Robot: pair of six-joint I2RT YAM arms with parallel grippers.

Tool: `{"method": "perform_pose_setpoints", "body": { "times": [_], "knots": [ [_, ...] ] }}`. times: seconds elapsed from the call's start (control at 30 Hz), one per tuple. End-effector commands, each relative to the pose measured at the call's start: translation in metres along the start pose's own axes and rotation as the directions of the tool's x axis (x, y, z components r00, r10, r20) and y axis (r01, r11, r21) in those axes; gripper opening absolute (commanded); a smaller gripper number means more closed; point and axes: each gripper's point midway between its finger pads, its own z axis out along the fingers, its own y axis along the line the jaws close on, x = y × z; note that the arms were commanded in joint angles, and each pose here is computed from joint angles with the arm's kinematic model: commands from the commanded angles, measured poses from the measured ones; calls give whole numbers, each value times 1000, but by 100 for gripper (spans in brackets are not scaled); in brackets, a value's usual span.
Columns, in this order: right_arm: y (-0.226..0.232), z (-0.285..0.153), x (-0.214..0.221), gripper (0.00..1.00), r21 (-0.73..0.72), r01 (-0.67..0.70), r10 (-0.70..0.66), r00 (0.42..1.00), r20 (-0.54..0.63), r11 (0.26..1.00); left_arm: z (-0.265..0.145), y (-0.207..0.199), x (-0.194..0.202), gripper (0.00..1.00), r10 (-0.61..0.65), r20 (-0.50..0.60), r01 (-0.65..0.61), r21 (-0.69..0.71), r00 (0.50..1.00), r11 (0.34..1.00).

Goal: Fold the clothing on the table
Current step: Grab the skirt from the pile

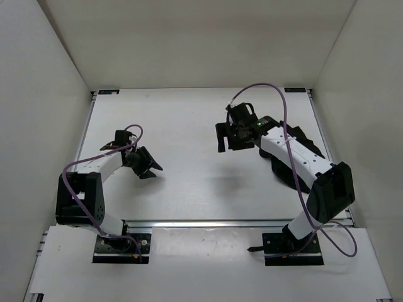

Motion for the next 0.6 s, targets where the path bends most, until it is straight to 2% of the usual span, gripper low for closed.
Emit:
{"method": "perform_pose_setpoints", "body": {
  "times": [0.0, 0.1, 0.13, 0.17, 0.23, 0.3, 0.37, 0.43, 0.5, 0.57],
  "knots": [
    [-29, -8, -15, 79, 56, -53, 51, 998, 46, 997, -4, -6, -1, 53, 16, 7, -16, 33, 1000, 999],
    [-54, -14, -13, 80, 54, -62, 60, 997, 51, 997, 0, -3, 2, 53, 14, 2, -14, 25, 1000, 1000],
    [-52, -17, -8, 80, 11, -57, 57, 997, 48, 998, 0, -5, 2, 53, 15, -1, -15, 31, 1000, 999],
    [-55, -19, -9, 86, -32, -39, 40, 997, 59, 999, 0, -7, 3, 53, 15, -4, -14, 31, 1000, 999],
    [-75, -25, -10, 87, -25, -75, 77, 992, 96, 997, 2, -8, 2, 53, 26, 1, -26, 32, 1000, 999],
    [-113, -32, -10, 90, 52, -142, 135, 984, 118, 989, 3, -10, 5, 53, 27, -5, -26, 41, 1000, 999],
    [-158, -46, -6, 99, 194, -200, 173, 974, 148, 960, 4, -9, 4, 52, 21, -12, -21, 41, 1000, 999],
    [-201, -58, 6, 99, 297, -280, 243, 957, 156, 913, 3, -11, 4, 52, 25, -8, -24, 43, 1000, 999],
    [-258, -72, 25, 99, 394, -396, 348, 918, 191, 830, 5, -10, 7, 53, 21, -19, -20, 46, 1000, 999],
    [-283, -71, 45, 97, 418, -467, 417, 884, 210, 779, 4, -12, 5, 53, 24, -11, -24, 53, 1000, 998]
  ]
}}
